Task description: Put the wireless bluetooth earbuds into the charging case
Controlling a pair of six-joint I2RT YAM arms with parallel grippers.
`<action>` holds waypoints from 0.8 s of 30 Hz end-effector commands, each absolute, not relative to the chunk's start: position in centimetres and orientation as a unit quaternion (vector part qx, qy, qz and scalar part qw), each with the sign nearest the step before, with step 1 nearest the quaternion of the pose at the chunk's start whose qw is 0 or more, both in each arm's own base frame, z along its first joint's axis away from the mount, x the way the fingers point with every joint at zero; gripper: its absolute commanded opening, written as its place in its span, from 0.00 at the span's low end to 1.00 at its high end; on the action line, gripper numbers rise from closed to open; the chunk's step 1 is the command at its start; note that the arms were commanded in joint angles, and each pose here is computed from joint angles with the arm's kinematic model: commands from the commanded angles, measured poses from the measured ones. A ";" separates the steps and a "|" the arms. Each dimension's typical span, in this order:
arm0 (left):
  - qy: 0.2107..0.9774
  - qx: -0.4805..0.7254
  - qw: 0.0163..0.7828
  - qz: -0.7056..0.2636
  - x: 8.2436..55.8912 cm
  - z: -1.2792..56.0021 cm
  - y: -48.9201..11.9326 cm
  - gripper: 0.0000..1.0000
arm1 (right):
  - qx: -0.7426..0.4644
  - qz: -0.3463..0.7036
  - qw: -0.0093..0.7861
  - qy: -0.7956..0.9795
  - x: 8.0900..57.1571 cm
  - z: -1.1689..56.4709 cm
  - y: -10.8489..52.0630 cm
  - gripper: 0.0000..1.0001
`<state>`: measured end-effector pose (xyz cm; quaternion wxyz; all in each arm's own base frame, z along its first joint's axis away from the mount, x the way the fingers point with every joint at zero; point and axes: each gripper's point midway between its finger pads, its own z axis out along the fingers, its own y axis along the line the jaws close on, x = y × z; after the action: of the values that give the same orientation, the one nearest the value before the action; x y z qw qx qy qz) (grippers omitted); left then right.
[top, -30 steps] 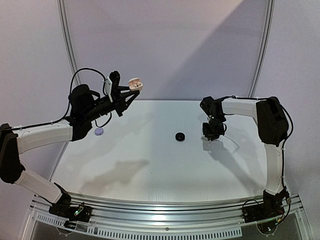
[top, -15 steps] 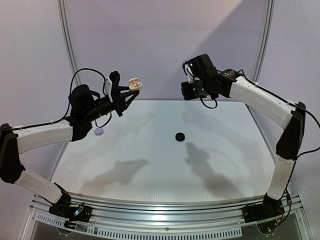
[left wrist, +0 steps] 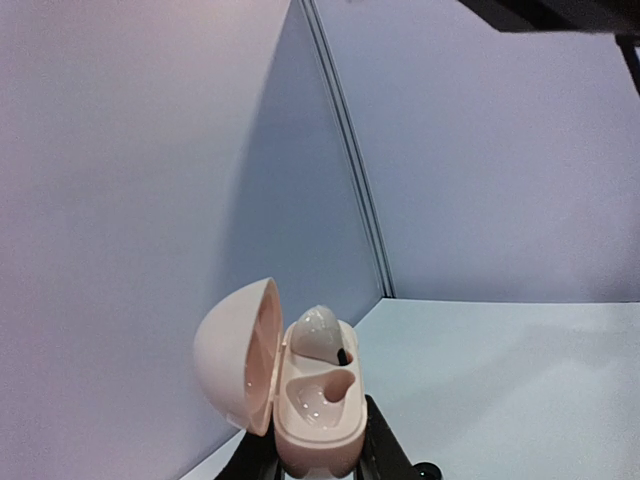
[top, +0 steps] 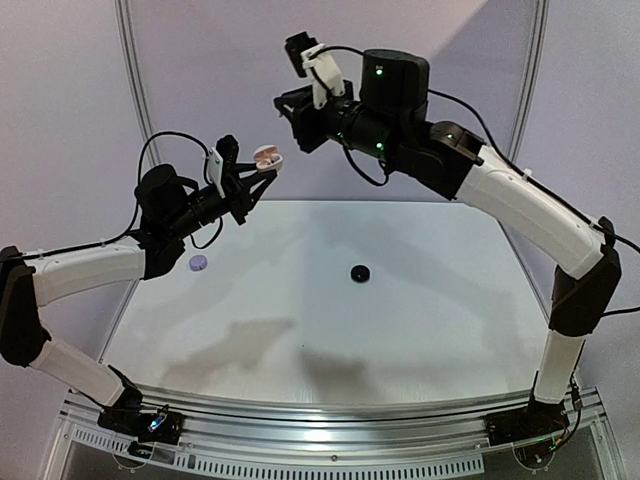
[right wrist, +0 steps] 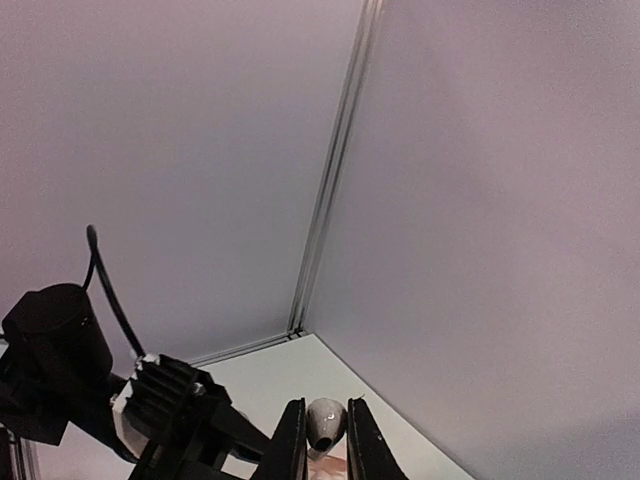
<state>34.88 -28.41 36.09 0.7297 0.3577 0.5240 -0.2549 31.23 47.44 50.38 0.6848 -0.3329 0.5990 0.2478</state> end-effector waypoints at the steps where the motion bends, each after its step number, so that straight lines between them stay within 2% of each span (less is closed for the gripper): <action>1: 0.507 0.359 0.742 -0.251 34.6 37.4 -28.8 0.00 | -0.396 0.229 0.689 0.562 30.7 48.4 50.6 0.07; 14: 0.495 0.362 0.759 -0.217 34.7 37.6 -28.2 0.00 | -0.428 0.161 0.666 0.589 32.5 43.6 51.5 0.04; 24: 0.500 0.352 0.758 -0.229 34.8 37.6 -28.0 0.00 | -0.437 0.142 0.657 0.597 33.0 41.9 51.7 0.03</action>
<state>35.19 -28.02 36.67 0.7475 0.3590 0.5116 -0.2250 32.10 51.39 44.10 0.6696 -0.4292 0.5833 0.1651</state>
